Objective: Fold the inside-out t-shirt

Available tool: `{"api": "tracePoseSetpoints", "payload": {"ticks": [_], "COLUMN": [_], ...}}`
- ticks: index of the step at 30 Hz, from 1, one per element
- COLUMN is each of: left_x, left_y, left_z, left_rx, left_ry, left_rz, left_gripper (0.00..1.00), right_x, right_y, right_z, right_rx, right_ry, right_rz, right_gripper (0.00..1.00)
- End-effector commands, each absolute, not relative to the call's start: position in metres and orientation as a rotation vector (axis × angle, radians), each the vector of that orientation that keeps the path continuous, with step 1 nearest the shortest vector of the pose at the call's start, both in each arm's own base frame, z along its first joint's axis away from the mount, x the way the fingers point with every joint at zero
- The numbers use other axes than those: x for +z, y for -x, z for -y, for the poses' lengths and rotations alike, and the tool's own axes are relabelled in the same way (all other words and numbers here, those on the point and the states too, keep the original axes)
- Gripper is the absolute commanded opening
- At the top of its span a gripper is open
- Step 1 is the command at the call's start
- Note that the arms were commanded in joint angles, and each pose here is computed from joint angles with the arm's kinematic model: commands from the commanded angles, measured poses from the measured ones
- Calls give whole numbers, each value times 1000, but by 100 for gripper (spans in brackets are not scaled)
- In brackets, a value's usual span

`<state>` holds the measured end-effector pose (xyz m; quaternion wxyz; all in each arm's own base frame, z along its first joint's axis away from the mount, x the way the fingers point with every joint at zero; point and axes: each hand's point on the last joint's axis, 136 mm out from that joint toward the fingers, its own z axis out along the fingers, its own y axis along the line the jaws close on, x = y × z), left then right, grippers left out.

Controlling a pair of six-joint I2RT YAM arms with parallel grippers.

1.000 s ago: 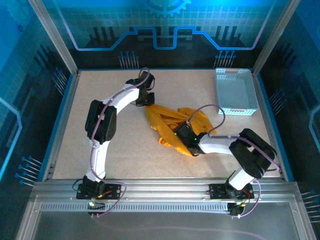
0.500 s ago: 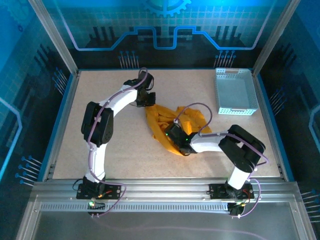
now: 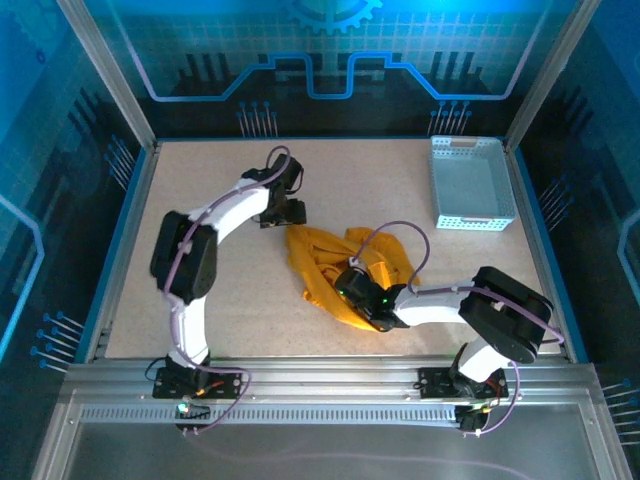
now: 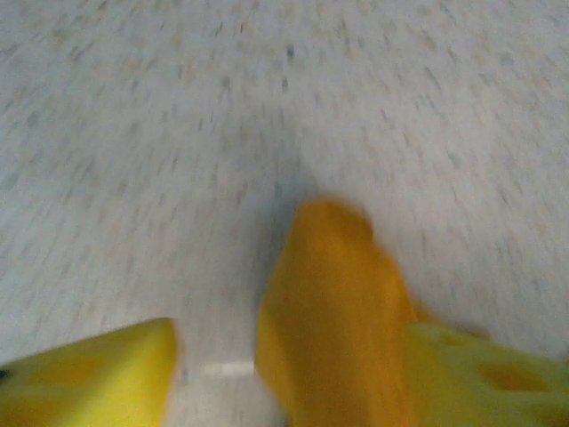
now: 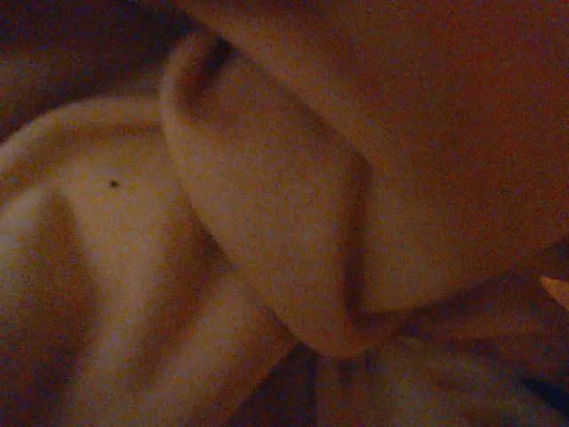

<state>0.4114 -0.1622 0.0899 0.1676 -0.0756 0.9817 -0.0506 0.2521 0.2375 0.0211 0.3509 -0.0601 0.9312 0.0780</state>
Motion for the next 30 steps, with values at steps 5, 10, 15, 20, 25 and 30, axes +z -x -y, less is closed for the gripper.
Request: {"api": "tracePoseSetpoints", "payload": {"ticks": [5, 10, 15, 20, 25, 30], "left_x": [177, 153, 126, 112, 88, 69], "left_y": [-317, -282, -288, -289, -285, -275], "left_z": [201, 245, 263, 283, 268, 254], "left_rx": [-415, -797, -872, -963, -813, -771], "left_ry": [221, 263, 295, 263, 274, 273], "left_rz": [-2574, -2581, -2597, -2617, -2684, -2704], "left_gripper": [91, 90, 87, 79, 58, 22], "right_x": [28, 29, 37, 36, 32, 27], "right_y": [-267, -268, -267, -263, -264, -269], "right_z": [-255, -277, -288, -289, -275, -252], "right_rx": [275, 363, 436, 433, 350, 347], "right_ry": [77, 97, 101, 116, 72, -47], "right_rz": [-2381, -2369, -2321, -2326, -2349, -2376], "right_gripper": [48, 48, 49, 50, 50, 52]}}
